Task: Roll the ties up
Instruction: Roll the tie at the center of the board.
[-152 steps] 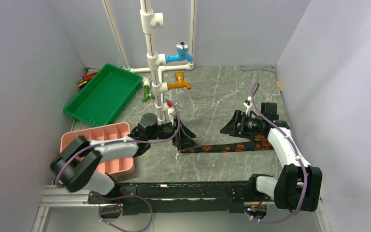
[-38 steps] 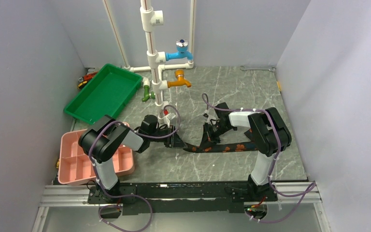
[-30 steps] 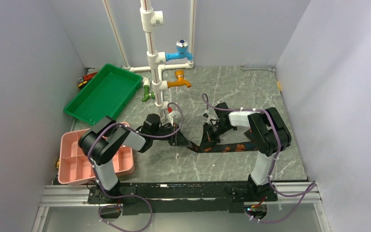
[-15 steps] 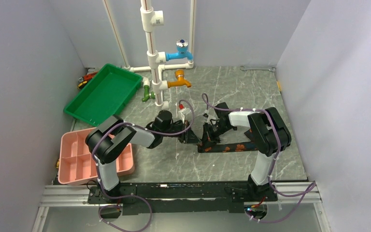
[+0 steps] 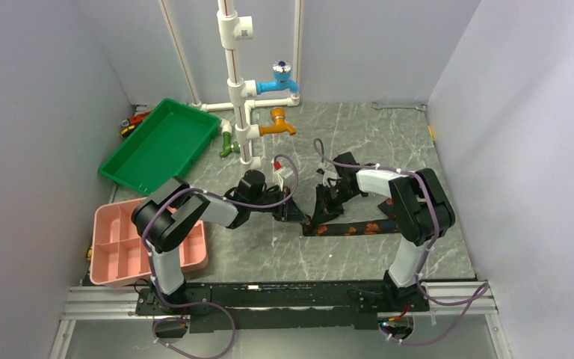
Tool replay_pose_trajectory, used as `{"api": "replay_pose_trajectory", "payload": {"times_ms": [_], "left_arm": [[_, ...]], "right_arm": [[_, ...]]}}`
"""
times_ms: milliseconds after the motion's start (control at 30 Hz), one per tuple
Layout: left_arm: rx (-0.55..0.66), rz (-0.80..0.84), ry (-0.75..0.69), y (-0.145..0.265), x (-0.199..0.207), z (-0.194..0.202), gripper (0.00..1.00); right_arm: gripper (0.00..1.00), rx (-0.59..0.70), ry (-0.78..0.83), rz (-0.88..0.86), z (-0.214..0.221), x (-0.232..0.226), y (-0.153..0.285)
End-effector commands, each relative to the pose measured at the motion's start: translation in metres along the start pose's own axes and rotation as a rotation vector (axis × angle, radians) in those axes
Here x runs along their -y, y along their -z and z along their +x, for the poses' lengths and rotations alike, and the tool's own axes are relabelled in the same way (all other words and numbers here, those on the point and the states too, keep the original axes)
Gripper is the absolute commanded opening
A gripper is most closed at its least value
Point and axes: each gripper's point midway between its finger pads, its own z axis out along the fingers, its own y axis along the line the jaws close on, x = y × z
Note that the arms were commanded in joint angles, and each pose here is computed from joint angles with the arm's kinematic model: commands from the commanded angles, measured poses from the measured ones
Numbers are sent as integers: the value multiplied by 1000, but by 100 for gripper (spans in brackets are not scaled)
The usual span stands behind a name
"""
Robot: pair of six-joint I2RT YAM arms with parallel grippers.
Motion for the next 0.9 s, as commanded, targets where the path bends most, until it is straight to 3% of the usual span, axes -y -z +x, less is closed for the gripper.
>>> {"api": "replay_pose_trajectory", "payload": {"times_ms": [0,267,567,700,867], "left_arm": [[12,15,-42,3,9,-9,11],[-9,38,-48,-12,15,-8,12],[-49,36,-51,-32,17,-2,18],[-77,58,-56,-40,17,3,27],[-107,63,-5,-46,4,11,37]], "right_arm": [[16,95,46,80,-22,9,29],[20,123,-60,-16,-12,21,68],[45,111,-109,-166,11,9,82],[54,102,-124,-222,15,5,82],[56,86,-154,-229,17,10,78]]}}
